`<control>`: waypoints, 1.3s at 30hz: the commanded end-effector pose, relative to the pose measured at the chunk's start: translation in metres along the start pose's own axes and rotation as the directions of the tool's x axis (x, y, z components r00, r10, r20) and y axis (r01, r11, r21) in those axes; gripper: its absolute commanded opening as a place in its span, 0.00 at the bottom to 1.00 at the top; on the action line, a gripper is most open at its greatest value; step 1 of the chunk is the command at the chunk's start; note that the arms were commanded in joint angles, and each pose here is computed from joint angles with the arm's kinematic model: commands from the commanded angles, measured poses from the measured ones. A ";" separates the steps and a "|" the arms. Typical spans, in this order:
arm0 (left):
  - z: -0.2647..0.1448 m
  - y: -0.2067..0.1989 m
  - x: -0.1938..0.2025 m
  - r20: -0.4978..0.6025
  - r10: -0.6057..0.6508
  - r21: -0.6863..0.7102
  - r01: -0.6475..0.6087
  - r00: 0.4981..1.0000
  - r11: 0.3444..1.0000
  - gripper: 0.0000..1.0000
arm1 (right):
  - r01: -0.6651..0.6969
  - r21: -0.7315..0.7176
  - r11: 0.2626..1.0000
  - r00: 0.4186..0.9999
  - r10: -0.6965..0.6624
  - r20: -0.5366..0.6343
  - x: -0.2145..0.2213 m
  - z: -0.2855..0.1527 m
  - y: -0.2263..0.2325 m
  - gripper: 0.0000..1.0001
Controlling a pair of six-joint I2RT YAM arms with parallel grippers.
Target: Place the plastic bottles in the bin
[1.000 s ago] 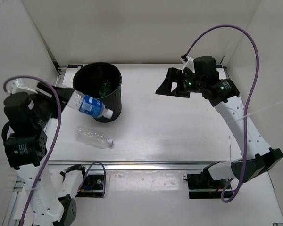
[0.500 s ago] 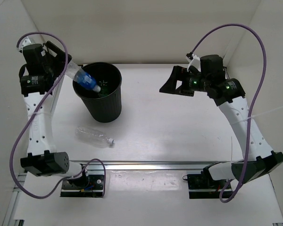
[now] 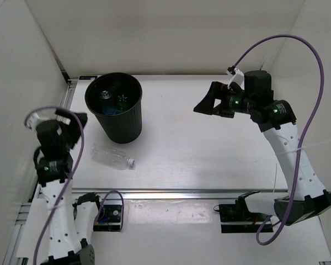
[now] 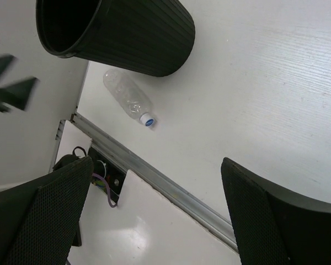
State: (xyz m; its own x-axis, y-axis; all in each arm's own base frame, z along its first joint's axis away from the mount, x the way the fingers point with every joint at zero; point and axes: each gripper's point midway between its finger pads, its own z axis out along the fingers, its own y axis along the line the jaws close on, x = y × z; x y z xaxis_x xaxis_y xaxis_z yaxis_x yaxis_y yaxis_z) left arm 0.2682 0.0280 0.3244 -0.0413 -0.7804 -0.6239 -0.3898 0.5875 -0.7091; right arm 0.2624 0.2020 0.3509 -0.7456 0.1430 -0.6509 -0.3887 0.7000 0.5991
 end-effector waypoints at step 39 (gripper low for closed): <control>0.069 0.192 0.224 -0.471 -0.273 -0.305 0.136 0.839 0.943 0.68 | -0.006 -0.046 0.999 0.998 0.003 -0.067 0.014 0.002 -0.004 1.00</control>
State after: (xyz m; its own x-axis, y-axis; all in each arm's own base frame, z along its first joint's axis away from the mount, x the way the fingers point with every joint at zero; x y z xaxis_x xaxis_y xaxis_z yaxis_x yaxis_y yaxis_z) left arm 0.2508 -0.0163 0.0321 -0.3542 -0.9193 -0.1713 -0.6640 0.3762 -0.6462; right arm 0.2603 0.2004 0.3397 -0.7702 0.1206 -0.6263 -0.3918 0.6853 0.6139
